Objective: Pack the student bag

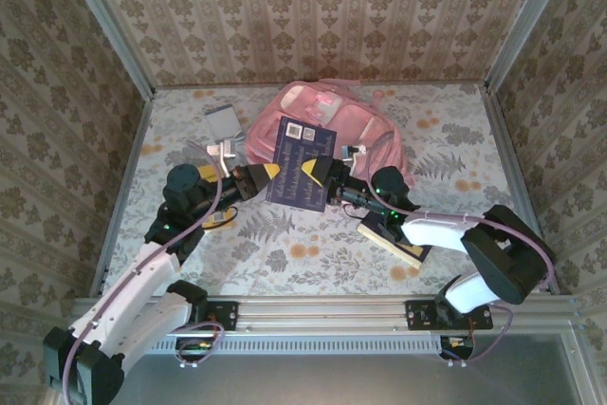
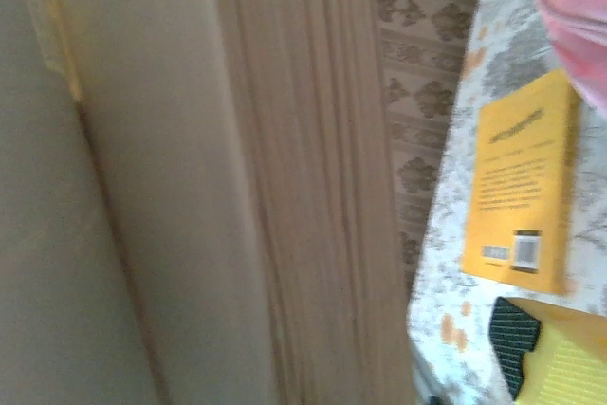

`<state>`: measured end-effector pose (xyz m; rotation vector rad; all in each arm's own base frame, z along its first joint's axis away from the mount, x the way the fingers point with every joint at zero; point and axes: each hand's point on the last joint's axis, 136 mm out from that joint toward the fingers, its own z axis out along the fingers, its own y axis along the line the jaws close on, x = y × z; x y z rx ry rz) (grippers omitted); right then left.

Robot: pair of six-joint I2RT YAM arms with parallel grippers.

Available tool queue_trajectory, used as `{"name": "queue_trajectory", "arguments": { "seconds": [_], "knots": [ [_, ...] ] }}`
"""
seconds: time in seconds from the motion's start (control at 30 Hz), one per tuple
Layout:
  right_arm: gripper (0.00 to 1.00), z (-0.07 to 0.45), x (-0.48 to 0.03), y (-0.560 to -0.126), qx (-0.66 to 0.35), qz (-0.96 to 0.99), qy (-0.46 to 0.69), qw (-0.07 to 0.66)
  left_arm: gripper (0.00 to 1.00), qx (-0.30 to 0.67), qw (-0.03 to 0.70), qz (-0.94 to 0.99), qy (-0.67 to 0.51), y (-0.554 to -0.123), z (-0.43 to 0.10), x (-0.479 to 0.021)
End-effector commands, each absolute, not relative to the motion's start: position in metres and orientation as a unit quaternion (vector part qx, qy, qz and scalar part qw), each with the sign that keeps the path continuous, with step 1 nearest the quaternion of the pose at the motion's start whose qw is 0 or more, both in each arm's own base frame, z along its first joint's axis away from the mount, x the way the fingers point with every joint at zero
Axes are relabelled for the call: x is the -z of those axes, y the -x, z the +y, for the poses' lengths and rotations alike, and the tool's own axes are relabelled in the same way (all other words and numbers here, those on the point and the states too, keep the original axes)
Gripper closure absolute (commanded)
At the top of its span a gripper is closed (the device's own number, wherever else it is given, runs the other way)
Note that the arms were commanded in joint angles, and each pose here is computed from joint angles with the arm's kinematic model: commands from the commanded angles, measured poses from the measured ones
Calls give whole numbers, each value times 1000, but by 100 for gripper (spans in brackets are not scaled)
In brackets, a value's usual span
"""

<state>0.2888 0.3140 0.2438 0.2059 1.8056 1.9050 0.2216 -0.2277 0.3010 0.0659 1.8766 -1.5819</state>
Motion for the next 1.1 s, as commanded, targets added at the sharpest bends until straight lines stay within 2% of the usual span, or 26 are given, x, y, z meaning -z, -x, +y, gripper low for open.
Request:
{"name": "queue_trajectory", "arguments": {
  "seconds": [0.0, 0.07, 0.17, 0.23, 0.3, 0.33, 0.4, 0.43, 0.5, 0.63, 0.77, 0.87, 0.9, 0.93, 0.97, 1.0, 1.07],
  "knots": [
    [14, 316, -281, -277, -751, 609, -49, 251, 100, 623, 356, 696, -29, -219, -227, -317],
    [28, 314, -279, -277, -746, 613, -51, 255, 100, 617, 351, 704, -25, -221, -227, -310],
    [59, 312, -275, -274, -725, 634, -41, 265, 100, 601, 342, 722, -22, -222, -227, -298],
    [84, 309, -273, -270, -702, 655, -29, 277, 99, 600, 325, 731, -25, -222, -231, -291],
    [99, 305, -271, -266, -678, 676, -10, 288, 83, 597, 310, 740, -27, -223, -235, -283],
    [100, 303, -270, -263, -668, 685, -1, 291, 72, 600, 296, 743, -38, -219, -238, -281],
    [100, 298, -270, -258, -659, 692, 18, 294, 59, 596, 291, 747, -40, -218, -238, -278],
    [100, 295, -270, -255, -659, 693, 28, 292, 55, 597, 290, 747, -44, -218, -239, -278],
    [100, 295, -273, -247, -666, 690, 53, 277, 49, 603, 284, 743, -56, -217, -243, -280],
    [100, 299, -273, -232, -669, 695, 93, 247, 46, 626, 262, 729, -93, -214, -256, -288],
    [100, 298, -270, -225, -657, 707, 110, 239, 56, 640, 256, 714, -126, -209, -265, -294],
    [100, 298, -269, -224, -656, 710, 112, 231, 75, 646, 249, 707, -142, -205, -273, -294],
    [100, 299, -270, -224, -656, 711, 111, 230, 85, 647, 248, 706, -145, -205, -275, -293],
    [94, 299, -269, -224, -655, 712, 109, 228, 96, 650, 247, 704, -145, -205, -277, -293],
    [82, 299, -268, -225, -653, 714, 106, 229, 100, 652, 247, 703, -141, -207, -278, -293],
    [63, 297, -269, -227, -651, 716, 99, 231, 100, 655, 252, 701, -131, -210, -277, -293],
    [41, 294, -271, -229, -653, 714, 84, 238, 100, 649, 268, 705, -103, -218, -273, -292]
  ]
}}
